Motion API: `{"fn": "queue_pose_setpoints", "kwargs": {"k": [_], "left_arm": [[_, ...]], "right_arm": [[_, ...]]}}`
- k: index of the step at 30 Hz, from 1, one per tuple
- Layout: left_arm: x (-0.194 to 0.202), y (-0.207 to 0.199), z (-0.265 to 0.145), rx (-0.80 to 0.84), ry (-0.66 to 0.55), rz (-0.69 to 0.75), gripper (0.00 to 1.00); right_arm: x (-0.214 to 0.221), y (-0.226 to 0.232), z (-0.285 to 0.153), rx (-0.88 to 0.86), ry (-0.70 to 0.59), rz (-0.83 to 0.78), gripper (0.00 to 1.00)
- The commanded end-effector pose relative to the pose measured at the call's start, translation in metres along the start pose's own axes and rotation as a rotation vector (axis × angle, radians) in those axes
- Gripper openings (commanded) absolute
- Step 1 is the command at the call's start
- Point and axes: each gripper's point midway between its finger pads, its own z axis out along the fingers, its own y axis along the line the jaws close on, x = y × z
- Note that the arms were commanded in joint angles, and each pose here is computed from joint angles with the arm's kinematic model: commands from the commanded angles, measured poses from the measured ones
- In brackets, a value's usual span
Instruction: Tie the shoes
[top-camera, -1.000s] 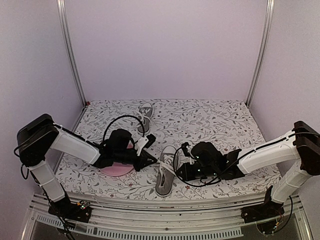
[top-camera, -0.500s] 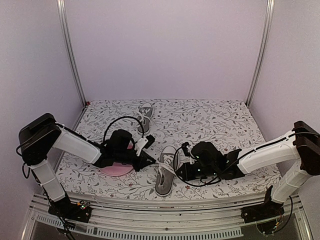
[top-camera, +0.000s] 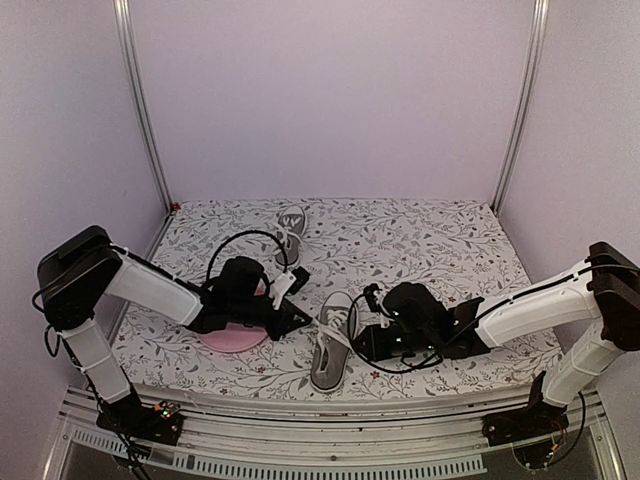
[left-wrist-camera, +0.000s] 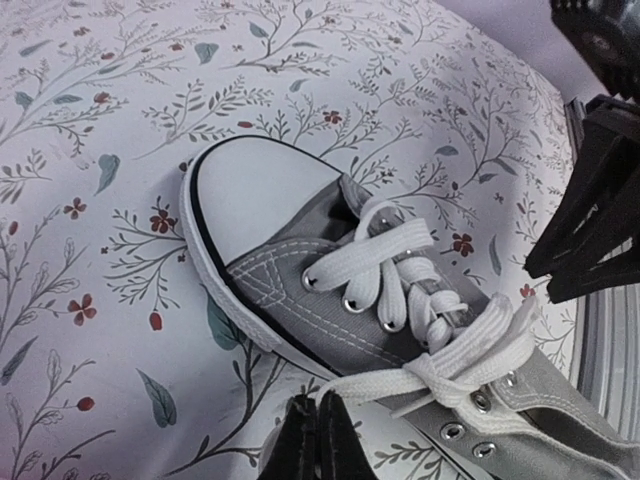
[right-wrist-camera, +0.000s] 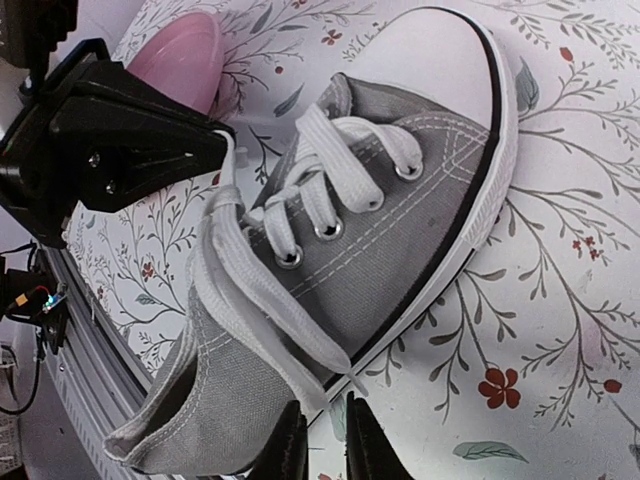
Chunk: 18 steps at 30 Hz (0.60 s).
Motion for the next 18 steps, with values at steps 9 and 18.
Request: {"fn": "queue_pose_setpoints", "kwargs": {"k": [9, 18], "left_arm": [[-0.046, 0.004, -0.01, -0.014, -0.132, -0.014, 0.28], [-0.051, 0.008, -0.035, -0.045, -0.204, -0.068, 0.63]], "right_arm": [[-0.043, 0.019, -0.027, -0.002, -0.082, -0.161, 0.59], [-0.06, 0.039, 0.014, 0.03, -0.011, -0.313, 0.64]]}}
